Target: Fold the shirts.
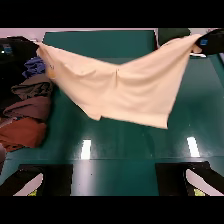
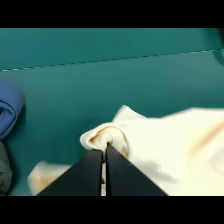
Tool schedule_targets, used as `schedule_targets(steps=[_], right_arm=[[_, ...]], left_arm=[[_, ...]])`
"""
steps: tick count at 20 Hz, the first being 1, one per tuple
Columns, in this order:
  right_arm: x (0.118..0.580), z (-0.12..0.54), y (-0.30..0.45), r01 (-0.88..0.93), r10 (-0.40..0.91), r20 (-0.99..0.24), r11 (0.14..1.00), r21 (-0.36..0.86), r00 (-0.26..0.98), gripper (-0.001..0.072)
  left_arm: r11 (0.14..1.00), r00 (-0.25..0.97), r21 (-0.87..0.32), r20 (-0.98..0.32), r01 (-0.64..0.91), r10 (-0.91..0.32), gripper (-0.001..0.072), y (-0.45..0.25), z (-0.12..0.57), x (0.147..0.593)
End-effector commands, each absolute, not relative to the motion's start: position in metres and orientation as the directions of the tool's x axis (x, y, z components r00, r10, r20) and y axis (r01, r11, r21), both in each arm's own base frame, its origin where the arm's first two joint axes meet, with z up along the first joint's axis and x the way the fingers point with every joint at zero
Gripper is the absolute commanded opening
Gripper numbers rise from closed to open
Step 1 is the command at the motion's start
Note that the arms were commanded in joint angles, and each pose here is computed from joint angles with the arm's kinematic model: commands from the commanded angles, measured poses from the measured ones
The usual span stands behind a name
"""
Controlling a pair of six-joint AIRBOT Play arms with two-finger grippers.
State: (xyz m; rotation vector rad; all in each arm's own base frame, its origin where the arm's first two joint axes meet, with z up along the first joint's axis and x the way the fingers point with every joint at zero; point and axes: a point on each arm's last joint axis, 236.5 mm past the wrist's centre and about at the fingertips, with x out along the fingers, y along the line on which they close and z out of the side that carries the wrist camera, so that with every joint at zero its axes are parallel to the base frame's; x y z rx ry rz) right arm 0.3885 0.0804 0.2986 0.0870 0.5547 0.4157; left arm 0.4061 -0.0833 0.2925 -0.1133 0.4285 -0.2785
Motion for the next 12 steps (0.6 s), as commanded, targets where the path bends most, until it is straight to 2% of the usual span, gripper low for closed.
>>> schedule_targets(steps=[1,3,7,10,12], right_arm=[[0.393,0.328,0.093,-0.392,0.388,-0.452,0.915,0.090,0.803,0.0014],[0.363,0.379,0.088,-0.392,0.374,-0.365,0.920,0.025,0.853,0.0014],[0.287,0.453,0.057,-0.281,0.264,-0.205,0.958,-0.059,0.943,0.0014],[0.253,0.480,0.026,-0.139,0.128,-0.120,0.987,-0.081,0.984,0.0014],[0.249,0.483,0.005,-0.049,0.041,-0.109,0.996,-0.069,0.993,0.0014]], left_arm=[[0.953,0.903,-0.150,-0.308,0.265,-0.300,0.0024,-0.085,0.333,0.401],[0.951,0.937,-0.087,-0.164,0.298,-0.308,0.0024,-0.083,0.408,0.363],[0.950,0.934,0.013,0.180,0.312,-0.309,0.0023,-0.075,0.540,0.247],[0.950,0.902,0.045,0.305,0.308,-0.307,0.0023,-0.071,0.578,0.189],[0.949,0.895,0.048,0.319,0.313,-0.311,0.0023,-0.071,0.582,0.180]])
